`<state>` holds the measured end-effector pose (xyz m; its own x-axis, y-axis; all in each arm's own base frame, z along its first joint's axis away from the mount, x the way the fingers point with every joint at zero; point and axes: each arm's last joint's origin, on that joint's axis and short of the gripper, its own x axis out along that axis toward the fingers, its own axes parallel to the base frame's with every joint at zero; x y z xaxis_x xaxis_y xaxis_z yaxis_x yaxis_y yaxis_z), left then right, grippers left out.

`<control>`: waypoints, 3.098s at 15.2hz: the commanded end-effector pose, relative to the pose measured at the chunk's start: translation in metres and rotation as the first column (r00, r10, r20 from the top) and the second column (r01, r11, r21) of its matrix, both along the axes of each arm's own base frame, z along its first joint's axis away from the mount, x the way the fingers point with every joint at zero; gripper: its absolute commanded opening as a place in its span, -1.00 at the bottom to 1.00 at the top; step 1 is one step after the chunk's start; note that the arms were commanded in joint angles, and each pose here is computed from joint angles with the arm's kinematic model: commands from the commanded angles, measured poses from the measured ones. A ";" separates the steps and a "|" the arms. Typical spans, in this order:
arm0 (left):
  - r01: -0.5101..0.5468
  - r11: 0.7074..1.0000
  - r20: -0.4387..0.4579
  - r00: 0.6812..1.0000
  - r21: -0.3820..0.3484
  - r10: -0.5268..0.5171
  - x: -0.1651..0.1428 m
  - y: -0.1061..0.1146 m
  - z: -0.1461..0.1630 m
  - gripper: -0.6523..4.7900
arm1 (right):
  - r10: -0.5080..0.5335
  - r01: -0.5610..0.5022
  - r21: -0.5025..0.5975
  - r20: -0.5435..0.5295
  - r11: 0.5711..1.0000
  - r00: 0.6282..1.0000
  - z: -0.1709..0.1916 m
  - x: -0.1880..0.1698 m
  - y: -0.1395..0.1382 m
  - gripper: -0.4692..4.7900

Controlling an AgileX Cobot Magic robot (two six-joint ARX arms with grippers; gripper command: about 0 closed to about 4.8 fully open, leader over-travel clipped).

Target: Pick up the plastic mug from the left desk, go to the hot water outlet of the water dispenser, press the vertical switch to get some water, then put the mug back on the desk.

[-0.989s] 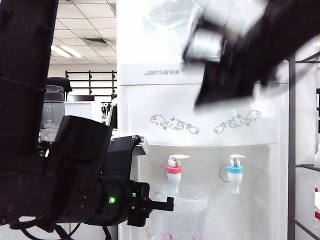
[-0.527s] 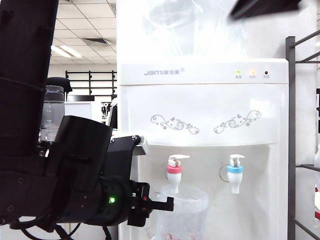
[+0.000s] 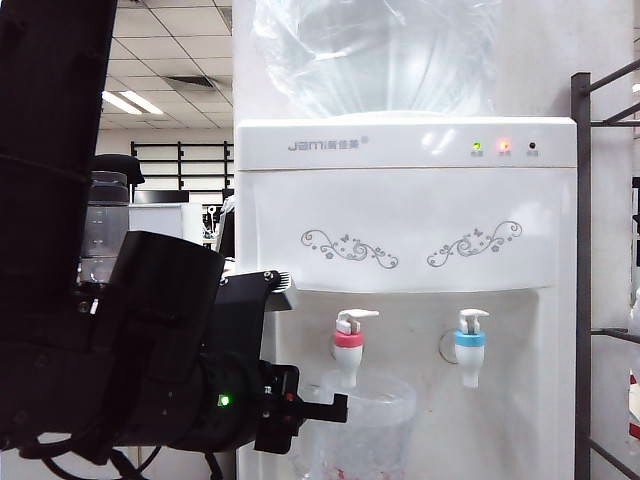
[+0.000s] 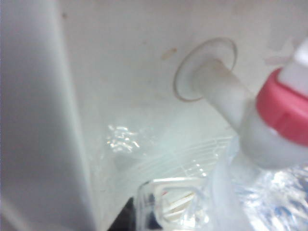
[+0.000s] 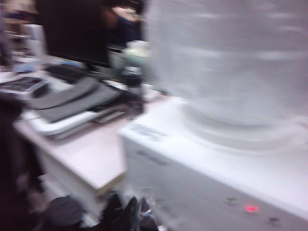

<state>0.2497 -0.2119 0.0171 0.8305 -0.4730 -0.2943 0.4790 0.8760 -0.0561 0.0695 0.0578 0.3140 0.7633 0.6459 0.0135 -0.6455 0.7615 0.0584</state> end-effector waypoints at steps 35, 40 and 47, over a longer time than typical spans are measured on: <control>-0.017 0.998 0.075 0.997 -0.064 0.022 0.008 -0.003 0.014 -0.78 | -0.581 0.562 -0.170 -0.101 0.810 0.808 -0.150 0.022 -0.056 -0.84; -0.018 0.998 0.075 0.997 -0.064 0.023 0.008 -0.003 0.014 -0.78 | -0.581 0.562 -0.170 -0.100 0.810 0.808 -0.150 0.022 -0.056 -0.84; -0.017 0.999 0.059 0.998 -0.050 0.020 0.008 -0.002 0.012 -0.78 | -0.581 0.562 -0.170 -0.100 0.810 0.808 -0.150 0.022 -0.056 -0.84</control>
